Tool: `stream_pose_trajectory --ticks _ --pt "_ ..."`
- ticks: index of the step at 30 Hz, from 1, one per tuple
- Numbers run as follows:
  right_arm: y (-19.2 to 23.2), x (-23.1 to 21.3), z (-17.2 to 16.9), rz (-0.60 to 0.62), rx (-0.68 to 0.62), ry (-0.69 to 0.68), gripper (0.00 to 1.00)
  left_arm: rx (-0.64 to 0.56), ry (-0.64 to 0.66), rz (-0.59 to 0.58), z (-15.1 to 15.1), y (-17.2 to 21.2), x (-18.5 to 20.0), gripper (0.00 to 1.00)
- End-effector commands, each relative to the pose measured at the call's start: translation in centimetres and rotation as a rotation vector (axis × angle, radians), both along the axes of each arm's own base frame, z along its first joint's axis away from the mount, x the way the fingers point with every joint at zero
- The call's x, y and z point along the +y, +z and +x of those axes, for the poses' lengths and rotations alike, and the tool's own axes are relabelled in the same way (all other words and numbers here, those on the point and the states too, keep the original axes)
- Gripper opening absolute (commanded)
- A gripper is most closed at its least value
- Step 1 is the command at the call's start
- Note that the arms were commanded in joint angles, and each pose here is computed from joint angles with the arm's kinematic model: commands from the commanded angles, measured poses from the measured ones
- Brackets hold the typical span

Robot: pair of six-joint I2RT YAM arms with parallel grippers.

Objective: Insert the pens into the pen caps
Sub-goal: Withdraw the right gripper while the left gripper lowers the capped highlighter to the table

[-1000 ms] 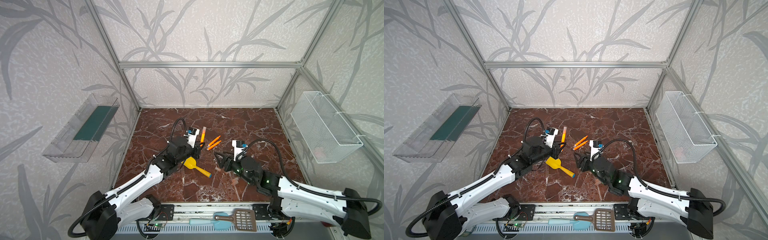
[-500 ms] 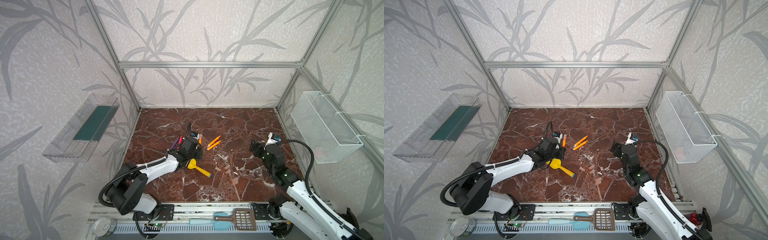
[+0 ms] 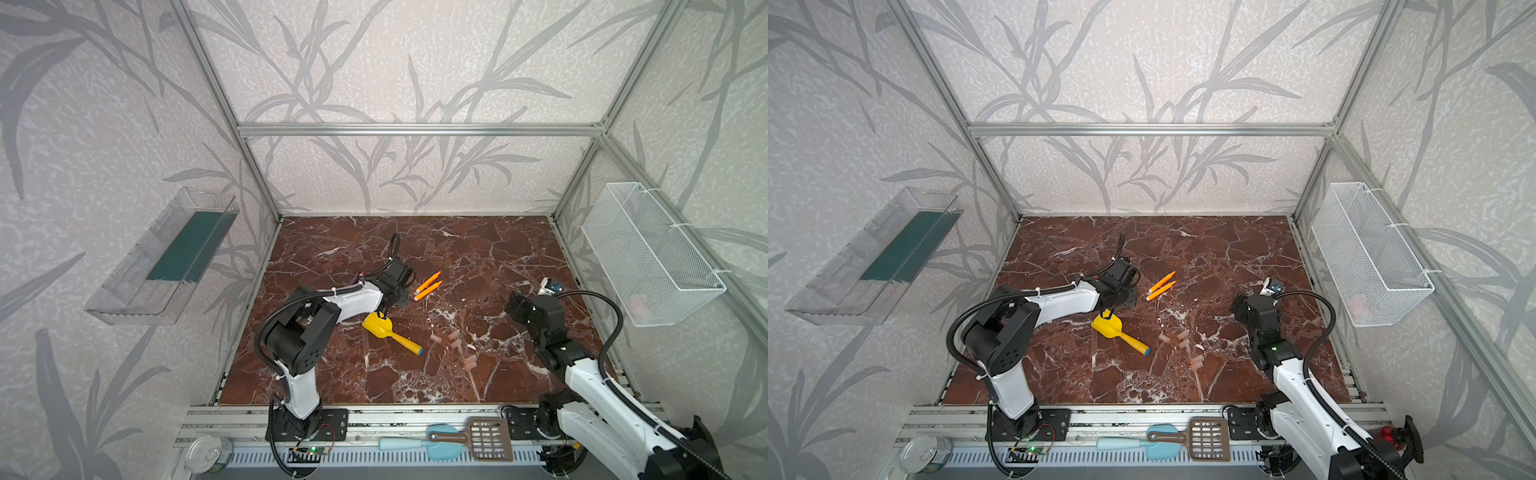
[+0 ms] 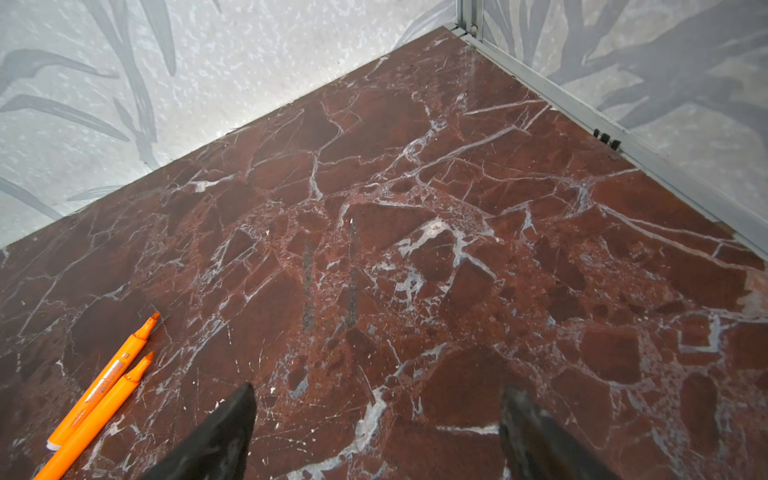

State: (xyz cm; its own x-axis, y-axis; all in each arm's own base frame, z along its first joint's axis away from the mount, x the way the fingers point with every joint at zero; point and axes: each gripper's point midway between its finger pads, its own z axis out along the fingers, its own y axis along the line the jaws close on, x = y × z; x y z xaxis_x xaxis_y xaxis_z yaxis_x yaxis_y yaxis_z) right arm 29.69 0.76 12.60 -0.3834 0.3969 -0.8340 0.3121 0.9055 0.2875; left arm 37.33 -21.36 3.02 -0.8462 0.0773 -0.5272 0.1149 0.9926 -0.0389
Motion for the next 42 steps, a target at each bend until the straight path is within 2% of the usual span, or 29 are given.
stream_pose_trajectory --ticks 1,8,16,25,31,34,38,42 --pt "0.3 0.2 0.1 0.007 -0.033 0.013 0.9 0.009 0.028 0.051 0.7 -0.2 0.9 0.0" --pt "0.4 0.5 0.2 0.012 -0.034 0.034 0.9 0.044 0.012 0.05 2.0 -0.9 0.4 0.0" --pt "0.4 0.6 0.2 0.013 -0.034 0.038 0.9 0.041 0.006 0.062 2.7 -0.9 0.6 0.26" --pt "0.4 0.7 0.2 0.013 -0.032 0.045 0.9 0.004 -0.01 0.051 3.5 1.1 0.4 0.4" --pt "0.3 0.8 0.2 0.014 -0.032 0.048 0.9 -0.07 -0.056 0.028 4.1 5.4 -0.2 0.43" --pt "0.4 0.8 0.2 0.014 -0.033 0.049 0.9 -0.127 -0.101 -0.018 3.7 8.1 -0.6 0.46" --pt "0.4 0.8 0.3 0.015 -0.035 0.051 0.9 -0.215 -0.259 -0.159 1.6 11.2 -2.7 0.49" --pt "0.4 0.9 0.3 0.014 -0.034 0.053 0.9 -0.276 -0.367 -0.262 -0.6 12.4 -4.5 0.49"
